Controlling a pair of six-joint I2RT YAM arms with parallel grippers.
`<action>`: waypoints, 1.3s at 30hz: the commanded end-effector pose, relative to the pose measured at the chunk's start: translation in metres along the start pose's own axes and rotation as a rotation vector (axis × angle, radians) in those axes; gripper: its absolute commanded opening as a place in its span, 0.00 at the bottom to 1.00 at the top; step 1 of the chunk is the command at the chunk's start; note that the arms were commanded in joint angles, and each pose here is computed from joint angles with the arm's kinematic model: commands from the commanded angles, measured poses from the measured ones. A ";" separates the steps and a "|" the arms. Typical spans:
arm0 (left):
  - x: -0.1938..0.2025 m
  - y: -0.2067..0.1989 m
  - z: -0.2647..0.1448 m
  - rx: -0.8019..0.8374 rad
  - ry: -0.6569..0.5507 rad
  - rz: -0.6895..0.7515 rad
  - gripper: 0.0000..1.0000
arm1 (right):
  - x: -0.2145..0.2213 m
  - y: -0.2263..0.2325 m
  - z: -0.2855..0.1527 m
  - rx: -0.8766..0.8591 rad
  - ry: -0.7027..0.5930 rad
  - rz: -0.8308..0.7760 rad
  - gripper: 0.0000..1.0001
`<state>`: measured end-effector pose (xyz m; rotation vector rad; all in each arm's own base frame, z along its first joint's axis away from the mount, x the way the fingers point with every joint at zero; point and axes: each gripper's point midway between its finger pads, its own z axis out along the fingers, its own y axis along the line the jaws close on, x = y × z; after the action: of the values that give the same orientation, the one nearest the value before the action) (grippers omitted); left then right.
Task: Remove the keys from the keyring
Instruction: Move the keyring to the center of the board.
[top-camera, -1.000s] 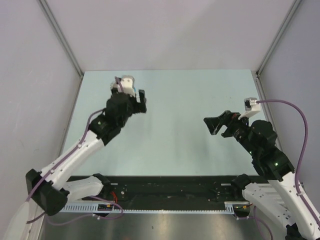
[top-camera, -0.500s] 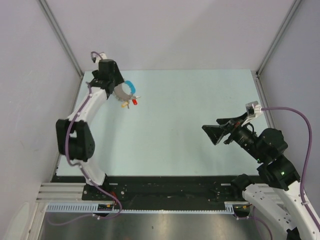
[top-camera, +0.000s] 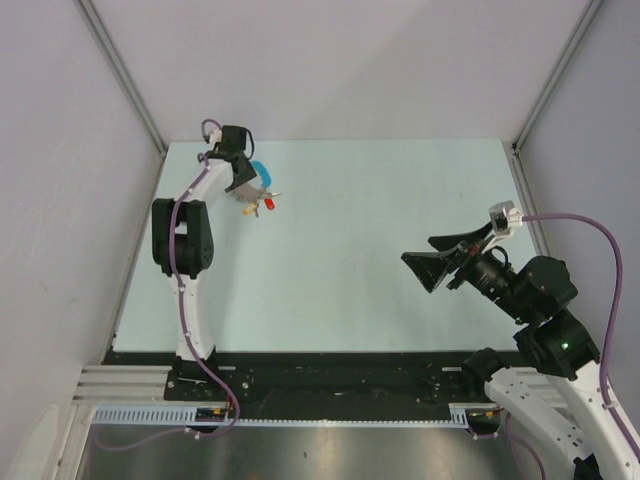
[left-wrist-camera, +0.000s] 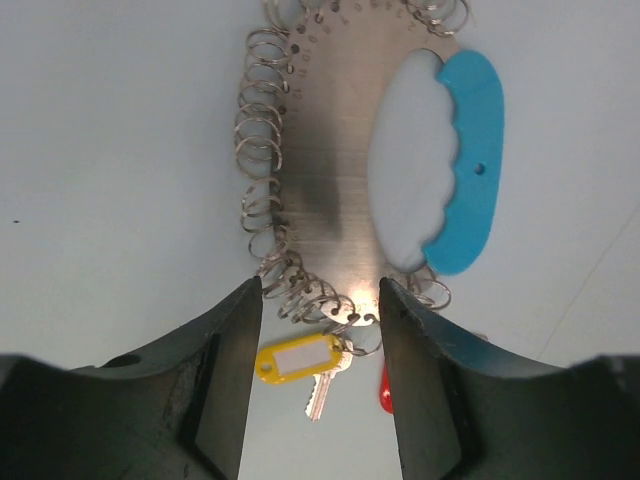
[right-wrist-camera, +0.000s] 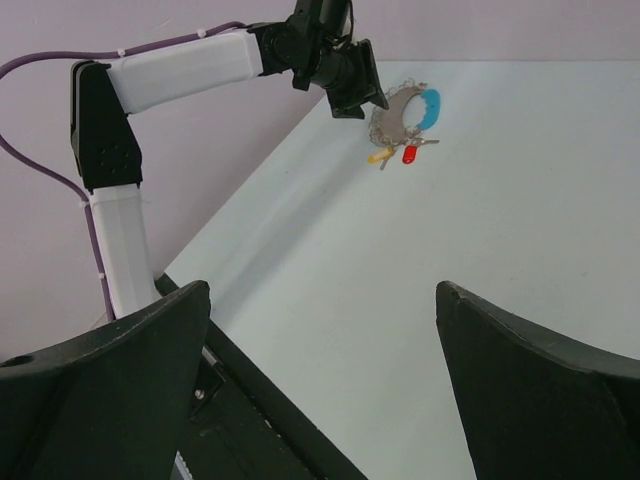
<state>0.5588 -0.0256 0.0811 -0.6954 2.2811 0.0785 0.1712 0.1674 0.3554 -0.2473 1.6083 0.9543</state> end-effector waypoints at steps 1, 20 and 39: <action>-0.018 0.018 -0.003 -0.098 -0.058 -0.097 0.56 | -0.008 0.010 0.003 -0.046 -0.027 -0.007 0.98; 0.006 0.021 0.031 -0.066 0.022 -0.140 0.53 | -0.014 0.014 0.005 -0.056 -0.050 0.046 0.95; 0.022 0.017 0.016 0.006 0.059 -0.130 0.13 | -0.016 0.003 0.005 0.010 -0.066 0.072 0.94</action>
<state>0.5524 -0.0129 0.0268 -0.8537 2.3247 0.0377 0.1748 0.1721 0.3645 -0.1923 1.5929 1.0068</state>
